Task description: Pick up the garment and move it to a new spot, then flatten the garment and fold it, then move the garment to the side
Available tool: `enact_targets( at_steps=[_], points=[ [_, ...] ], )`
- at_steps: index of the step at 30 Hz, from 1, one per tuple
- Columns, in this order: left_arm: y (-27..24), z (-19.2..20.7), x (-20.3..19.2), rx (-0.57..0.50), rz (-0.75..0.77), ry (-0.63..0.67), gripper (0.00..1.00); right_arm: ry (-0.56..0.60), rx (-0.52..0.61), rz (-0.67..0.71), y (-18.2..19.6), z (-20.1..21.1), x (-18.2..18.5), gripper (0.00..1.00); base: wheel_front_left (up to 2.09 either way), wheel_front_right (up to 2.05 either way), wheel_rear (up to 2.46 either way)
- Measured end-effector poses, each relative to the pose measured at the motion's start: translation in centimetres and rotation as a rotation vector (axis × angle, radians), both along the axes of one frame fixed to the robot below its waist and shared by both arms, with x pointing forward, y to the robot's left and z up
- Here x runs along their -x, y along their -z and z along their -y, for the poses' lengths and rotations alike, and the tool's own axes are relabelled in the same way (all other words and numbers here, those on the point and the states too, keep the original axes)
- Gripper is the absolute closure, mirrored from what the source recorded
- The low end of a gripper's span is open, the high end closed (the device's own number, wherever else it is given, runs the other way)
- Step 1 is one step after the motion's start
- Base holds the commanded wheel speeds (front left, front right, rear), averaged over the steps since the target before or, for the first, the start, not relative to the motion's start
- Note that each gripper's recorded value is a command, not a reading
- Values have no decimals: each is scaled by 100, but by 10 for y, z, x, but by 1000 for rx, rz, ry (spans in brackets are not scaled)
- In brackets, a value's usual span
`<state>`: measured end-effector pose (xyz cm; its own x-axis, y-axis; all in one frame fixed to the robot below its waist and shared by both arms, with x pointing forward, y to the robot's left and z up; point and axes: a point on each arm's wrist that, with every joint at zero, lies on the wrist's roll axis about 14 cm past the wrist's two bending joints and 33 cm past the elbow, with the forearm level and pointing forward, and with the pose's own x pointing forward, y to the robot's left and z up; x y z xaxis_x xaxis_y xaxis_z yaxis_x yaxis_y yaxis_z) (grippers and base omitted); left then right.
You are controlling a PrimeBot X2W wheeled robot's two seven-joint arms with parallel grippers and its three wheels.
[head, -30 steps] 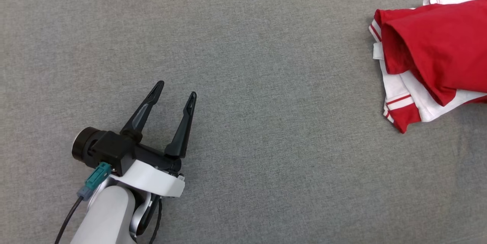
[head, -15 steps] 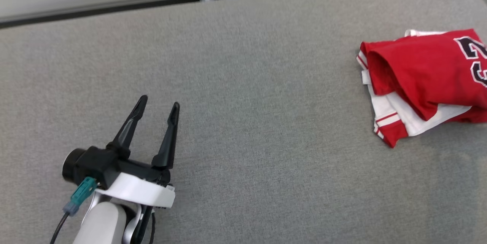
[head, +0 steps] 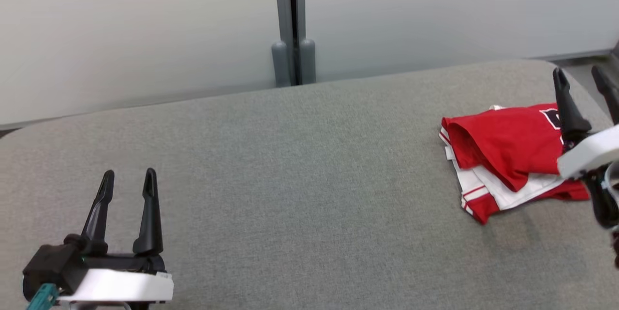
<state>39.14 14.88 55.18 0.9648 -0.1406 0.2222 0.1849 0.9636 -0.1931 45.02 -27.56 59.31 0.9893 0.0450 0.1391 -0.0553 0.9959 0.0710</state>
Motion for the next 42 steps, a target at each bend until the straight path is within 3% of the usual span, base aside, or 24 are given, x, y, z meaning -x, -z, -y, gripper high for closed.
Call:
enact_targets(
  at_steps=[5,7,10,20,42],
  points=[
    [-4,-19,23,29,10,-53,0,-50,-23,40,7,-30,25,0,0,0,0],
    [4,-25,31,-36,-9,-64,0,-73,-22,55,11,-44,34,0,0,0,0],
    [9,-39,40,-51,-27,-125,0,-88,-17,73,16,-59,46,0,0,0,0],
    [39,-45,60,-35,-115,-168,0,-81,-32,11,58,-86,81,0,0,0,0],
    [34,-38,55,-67,-93,-155,0,-104,-43,11,60,-98,85,0,0,0,0]
  ],
)
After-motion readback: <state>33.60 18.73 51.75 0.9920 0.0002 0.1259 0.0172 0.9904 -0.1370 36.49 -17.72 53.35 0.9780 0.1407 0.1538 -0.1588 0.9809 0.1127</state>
